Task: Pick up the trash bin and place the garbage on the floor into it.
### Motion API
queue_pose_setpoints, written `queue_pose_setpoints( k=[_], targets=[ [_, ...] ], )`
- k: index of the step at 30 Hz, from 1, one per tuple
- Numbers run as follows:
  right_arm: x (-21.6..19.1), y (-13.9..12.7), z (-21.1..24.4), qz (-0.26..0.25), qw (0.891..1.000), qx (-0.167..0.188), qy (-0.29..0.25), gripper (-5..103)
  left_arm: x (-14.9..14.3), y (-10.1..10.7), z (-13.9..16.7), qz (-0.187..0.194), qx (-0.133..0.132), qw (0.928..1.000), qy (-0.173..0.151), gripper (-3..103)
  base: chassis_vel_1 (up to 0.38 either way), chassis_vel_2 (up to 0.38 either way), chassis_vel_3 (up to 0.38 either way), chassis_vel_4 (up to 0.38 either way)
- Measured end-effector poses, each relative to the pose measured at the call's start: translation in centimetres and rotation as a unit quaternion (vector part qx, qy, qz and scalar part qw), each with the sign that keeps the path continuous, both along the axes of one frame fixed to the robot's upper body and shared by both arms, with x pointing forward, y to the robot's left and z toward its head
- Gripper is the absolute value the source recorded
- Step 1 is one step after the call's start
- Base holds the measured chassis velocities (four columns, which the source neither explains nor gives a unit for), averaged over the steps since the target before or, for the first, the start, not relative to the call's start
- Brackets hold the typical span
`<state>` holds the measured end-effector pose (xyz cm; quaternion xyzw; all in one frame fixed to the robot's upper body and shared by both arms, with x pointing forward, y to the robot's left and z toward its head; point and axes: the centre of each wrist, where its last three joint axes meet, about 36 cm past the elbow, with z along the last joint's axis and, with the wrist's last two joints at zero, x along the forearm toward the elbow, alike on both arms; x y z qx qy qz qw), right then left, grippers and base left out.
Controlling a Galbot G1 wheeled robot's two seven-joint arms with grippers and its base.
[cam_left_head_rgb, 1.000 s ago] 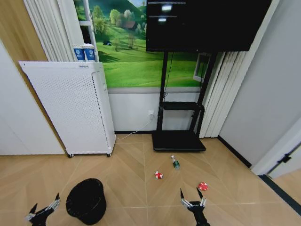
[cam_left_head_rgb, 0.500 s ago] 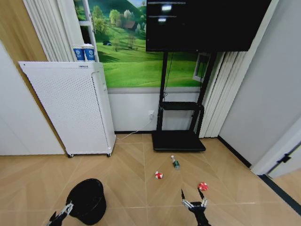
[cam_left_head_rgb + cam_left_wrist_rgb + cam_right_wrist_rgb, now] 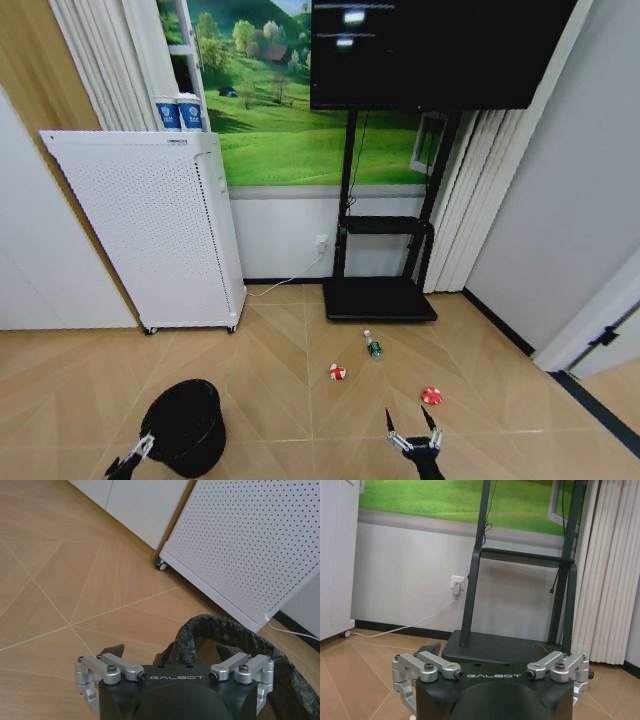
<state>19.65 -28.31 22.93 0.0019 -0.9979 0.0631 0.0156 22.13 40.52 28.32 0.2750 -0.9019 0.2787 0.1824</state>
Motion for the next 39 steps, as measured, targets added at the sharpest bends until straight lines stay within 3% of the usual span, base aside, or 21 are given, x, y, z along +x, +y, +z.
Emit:
queue_pose_setpoints(
  k=[14,25,31,35,36,38,39],
  targets=[
    [-1.6,0.5,-0.4,0.002,1.0,0.0,0.007,100,1.1,-0.4,-0.8,-0.013,0.0,0.9999,0.007,100,0.0,0.0,0.0,0.0],
    [-1.8,0.2,-0.4,-0.003,1.0,-0.004,0.007,100,1.3,-4.2,-2.3,-0.03,-0.018,0.9993,0.013,100,0.0,0.0,0.0,0.0],
    [-1.4,-0.1,-0.2,-0.008,1.0,-0.006,0.002,100,0.4,-4.6,-3.1,-0.033,-0.018,0.9992,0.016,103,0.0,0.0,0.0,0.0],
    [-1.1,-0.2,0.1,-0.014,1.0,-0.001,-0.002,100,0.0,-4.5,-3.6,-0.037,-0.017,0.9992,0.007,95,0.0,0.0,0.0,0.0],
    [-1.1,-0.2,0.1,-0.014,1.0,-0.001,-0.003,100,0.0,-4.5,-3.6,-0.037,-0.017,0.9991,0.006,85,0.0,0.0,0.0,0.0],
    [-1.0,-0.2,0.2,-0.016,1.0,-0.001,-0.004,100,-0.1,-4.5,-3.8,-0.038,-0.015,0.9992,0.0,85,0.0,0.0,0.0,0.0],
    [-1.1,-0.3,0.2,-0.017,1.0,-0.001,-0.004,100,-0.1,-4.5,-3.9,-0.038,-0.015,0.9992,-0.002,80,0.0,0.0,0.0,0.0]
  ],
)
